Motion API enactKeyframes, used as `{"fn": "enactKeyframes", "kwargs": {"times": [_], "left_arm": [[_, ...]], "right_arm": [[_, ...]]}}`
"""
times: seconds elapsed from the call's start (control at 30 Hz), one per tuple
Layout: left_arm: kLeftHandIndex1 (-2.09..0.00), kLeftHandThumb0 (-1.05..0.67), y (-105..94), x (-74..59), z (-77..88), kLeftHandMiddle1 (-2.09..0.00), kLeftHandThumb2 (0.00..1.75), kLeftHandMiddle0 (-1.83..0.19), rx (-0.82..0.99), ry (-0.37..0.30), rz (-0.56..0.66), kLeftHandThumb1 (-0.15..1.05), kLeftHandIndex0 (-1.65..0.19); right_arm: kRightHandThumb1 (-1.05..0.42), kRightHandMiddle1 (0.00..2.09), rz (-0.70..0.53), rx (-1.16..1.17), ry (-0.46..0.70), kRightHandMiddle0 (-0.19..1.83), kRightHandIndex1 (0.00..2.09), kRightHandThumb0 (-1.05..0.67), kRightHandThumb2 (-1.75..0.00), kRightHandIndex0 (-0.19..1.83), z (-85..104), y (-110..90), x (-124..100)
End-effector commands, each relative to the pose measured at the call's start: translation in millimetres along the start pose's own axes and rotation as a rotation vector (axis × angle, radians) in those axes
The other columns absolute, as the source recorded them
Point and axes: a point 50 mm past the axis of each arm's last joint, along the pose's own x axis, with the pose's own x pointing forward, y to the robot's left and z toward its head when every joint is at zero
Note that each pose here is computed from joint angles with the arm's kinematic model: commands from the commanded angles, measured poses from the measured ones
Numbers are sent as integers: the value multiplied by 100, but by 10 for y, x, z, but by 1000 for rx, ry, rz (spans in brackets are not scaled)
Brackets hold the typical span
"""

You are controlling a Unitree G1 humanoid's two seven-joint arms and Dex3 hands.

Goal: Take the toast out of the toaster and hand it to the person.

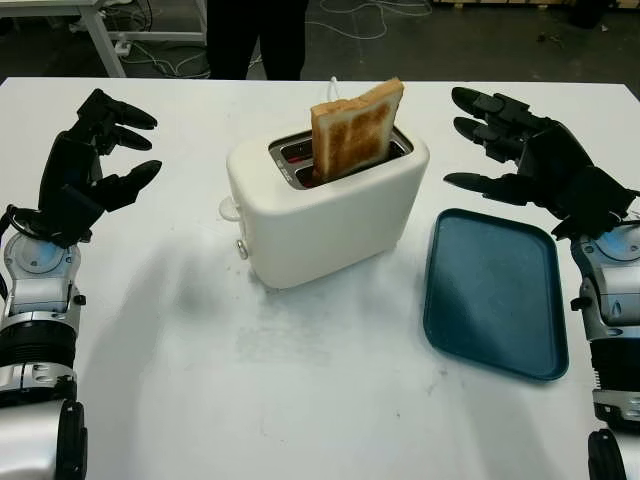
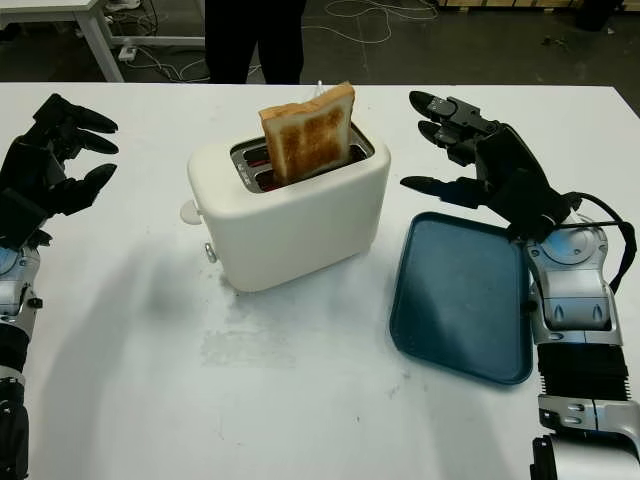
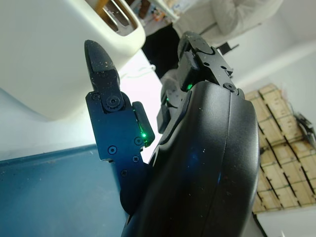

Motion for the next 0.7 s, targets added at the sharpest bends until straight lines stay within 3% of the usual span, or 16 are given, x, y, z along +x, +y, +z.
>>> {"fn": "enactKeyframes", "kwargs": {"times": [0.0, 0.17, 0.3, 0.47, 0.57, 0.67], "left_arm": [[-146, -105, 6, -2, 14, -160, 28, -3, 20, -13, 1, 92, -7], [-147, -105, 6, -2, 2, -161, 26, -3, 0, 3, 4, 92, -10], [-147, -105, -1, 0, 8, -161, 26, -5, 13, 1, 1, 92, -10], [-146, -105, 4, 8, 6, -160, 26, -4, 0, -3, 1, 92, -10], [-145, -105, 2, 13, 4, -159, 25, -4, 1, -3, -4, 92, -10], [-144, -105, 2, 18, 12, -158, 25, -5, -1, -8, -6, 92, -10]], "right_arm": [[-84, 0, 1, -10, -13, 30, 1, -34, 0, 32, 12, 17, -9], [-85, 0, -1, -4, -12, 30, 1, -43, 0, 32, 15, 12, -6], [-83, 0, 3, -1, -16, 30, 1, -40, 0, 32, 19, 9, 4], [-79, 1, -21, 12, -58, 33, 1, -44, 0, 33, 129, -79, 64], [-73, 6, -59, -29, -95, 43, 6, -27, -1, 42, 270, -195, 162], [-67, 13, -77, -155, -147, 59, 15, -23, -1, 61, 544, -323, 312]]}}
